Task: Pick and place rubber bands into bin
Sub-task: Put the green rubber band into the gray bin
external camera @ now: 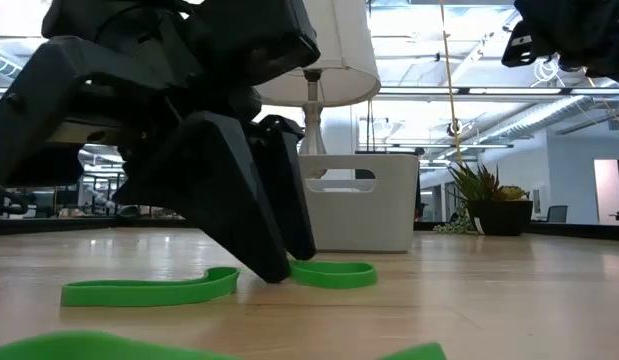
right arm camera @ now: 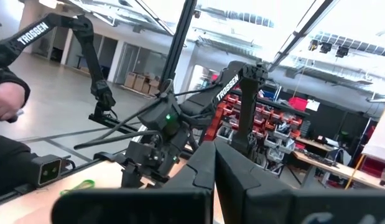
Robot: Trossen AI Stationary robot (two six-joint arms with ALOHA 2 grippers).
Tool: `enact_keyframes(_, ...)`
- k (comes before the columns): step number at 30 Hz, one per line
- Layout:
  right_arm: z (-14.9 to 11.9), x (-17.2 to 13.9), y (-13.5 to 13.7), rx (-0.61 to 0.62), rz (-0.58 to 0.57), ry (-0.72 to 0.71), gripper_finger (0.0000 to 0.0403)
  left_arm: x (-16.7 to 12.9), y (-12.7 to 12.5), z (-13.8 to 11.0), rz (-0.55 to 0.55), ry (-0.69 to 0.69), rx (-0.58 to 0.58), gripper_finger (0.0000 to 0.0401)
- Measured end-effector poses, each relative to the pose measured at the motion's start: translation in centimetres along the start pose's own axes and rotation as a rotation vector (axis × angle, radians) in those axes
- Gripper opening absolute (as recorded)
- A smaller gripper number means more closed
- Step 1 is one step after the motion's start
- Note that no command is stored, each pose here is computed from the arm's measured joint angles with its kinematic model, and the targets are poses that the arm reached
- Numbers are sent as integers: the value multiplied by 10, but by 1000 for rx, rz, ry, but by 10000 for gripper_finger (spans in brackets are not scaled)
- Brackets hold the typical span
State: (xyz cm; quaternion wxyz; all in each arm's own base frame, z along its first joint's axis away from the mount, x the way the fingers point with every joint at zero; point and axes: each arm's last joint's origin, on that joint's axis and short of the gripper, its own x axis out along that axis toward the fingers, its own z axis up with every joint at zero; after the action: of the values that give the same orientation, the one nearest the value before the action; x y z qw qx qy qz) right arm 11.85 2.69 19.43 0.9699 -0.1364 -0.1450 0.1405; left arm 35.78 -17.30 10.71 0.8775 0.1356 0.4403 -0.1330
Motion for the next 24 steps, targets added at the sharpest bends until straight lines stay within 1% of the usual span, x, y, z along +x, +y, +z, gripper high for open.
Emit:
enact_keyframes(3,0,0,0,-17,0,0,0,1,0,-1,-13,6,0,152)
enact_keyframes(5,0,0,0,-24,0,0,0,2,-1,-2,-30,9,2,122)
enact_keyframes(7,0,0,0,-30,0,0,0,2,-2,-2,-52,12,16,81)
enact_keyframes(9,0,0,0,-37,0,0,0,2,-2,-2,-73,12,33,30)
enact_keyframes(10,0,0,0,-40,0,0,0,2,-3,-2,-77,10,36,16)
enact_keyframes(13,0,0,0,-40,0,0,0,1,-4,-1,-68,-9,42,12)
enact_keyframes(18,0,0,0,-40,0,0,0,-17,-6,8,-1,-53,100,5)
enact_keyframes(19,0,0,0,-40,0,0,0,-26,-7,11,18,-66,121,4)
enact_keyframes(22,0,0,0,-35,0,0,0,-60,-7,30,87,-167,155,3)
enact_keyframes(24,0,0,0,-35,0,0,0,-83,-9,34,135,-179,178,3)
